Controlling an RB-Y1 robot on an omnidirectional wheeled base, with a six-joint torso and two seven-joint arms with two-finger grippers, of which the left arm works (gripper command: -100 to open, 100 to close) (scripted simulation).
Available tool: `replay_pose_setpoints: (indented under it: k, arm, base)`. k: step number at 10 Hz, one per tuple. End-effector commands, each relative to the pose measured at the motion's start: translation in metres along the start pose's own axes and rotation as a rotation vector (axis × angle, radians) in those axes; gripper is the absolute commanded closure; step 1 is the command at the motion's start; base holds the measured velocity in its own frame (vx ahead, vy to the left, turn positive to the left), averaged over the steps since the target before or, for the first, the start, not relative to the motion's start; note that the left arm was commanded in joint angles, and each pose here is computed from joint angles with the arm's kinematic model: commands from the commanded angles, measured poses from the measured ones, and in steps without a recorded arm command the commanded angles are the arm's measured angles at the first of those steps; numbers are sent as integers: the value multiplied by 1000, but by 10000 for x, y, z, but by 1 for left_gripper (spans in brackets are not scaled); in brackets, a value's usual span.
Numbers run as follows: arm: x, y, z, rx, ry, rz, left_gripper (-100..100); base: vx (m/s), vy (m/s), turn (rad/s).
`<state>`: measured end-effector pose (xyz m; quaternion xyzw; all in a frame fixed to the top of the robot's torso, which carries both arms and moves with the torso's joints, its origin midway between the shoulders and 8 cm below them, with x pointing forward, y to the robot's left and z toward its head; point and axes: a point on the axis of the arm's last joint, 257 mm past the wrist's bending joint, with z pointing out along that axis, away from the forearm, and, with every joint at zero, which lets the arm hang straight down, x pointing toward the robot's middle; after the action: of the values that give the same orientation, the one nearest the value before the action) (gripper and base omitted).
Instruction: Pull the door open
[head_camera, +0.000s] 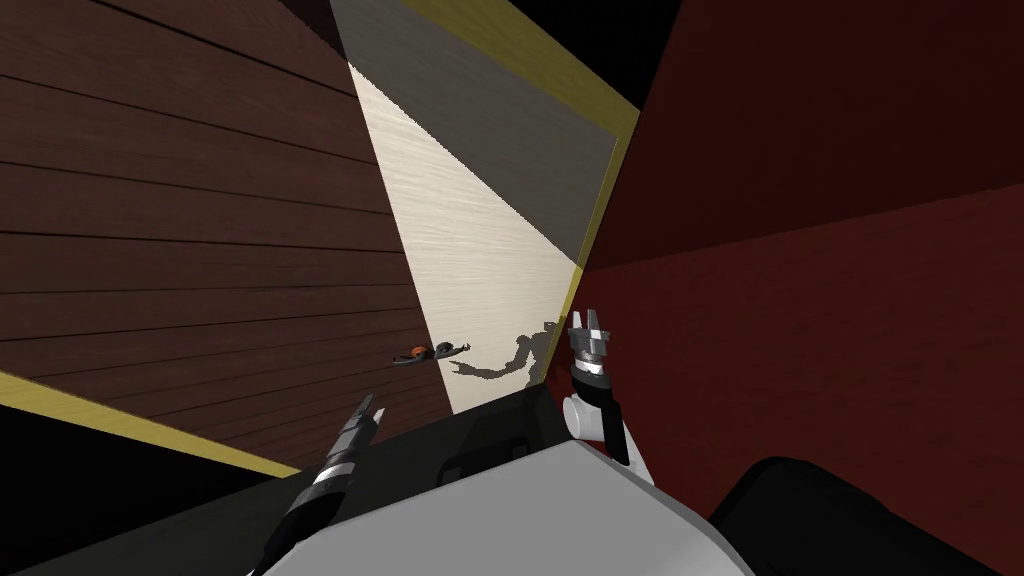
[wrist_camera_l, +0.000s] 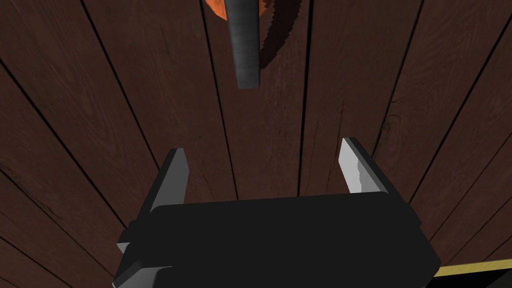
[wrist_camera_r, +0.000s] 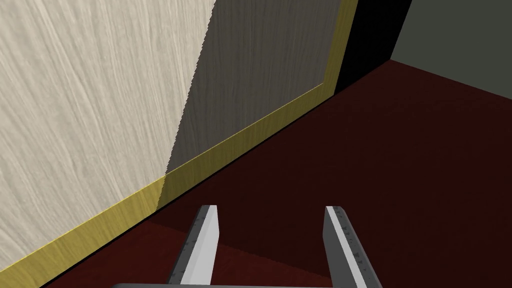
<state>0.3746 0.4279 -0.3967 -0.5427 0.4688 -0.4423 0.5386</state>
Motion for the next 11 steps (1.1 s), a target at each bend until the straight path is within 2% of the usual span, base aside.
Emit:
replay_pose_setpoints:
  k: [1,2,4,5,6,7,8,9,10,11]
  arm:
    - [-227,49,-73,-14,-40,12,-100]
    - [-227,49,-73,-14,-40,12,-100]
    - [-528,87,-146,-31,-100,26,-100]
    - [-583,84,-129,-30,-120,24,-100]
    - [-520,68,-76,-22,-116,16,-100]
    - [-364,33,17,-6,-98,3,-100]
    - [-284,15,59,1,-87,-4,-100]
    - [-19,-50,186,24,-51,-23,-100]
    - [-171,-14,136,12,-70,-12,-100]
    - [-171,-14,136,12,-70,-12,100]
  base:
    - [43,10,-40]
    - [31,8,-15]
    - [57,34,-62]
    - [123,130,-148]
    - [177,171,-183]
    - [199,138,-188]
    - [145,64,-106]
    - [146,-48,-212]
    - [76,-29,-48]
    - [-8,8,47]
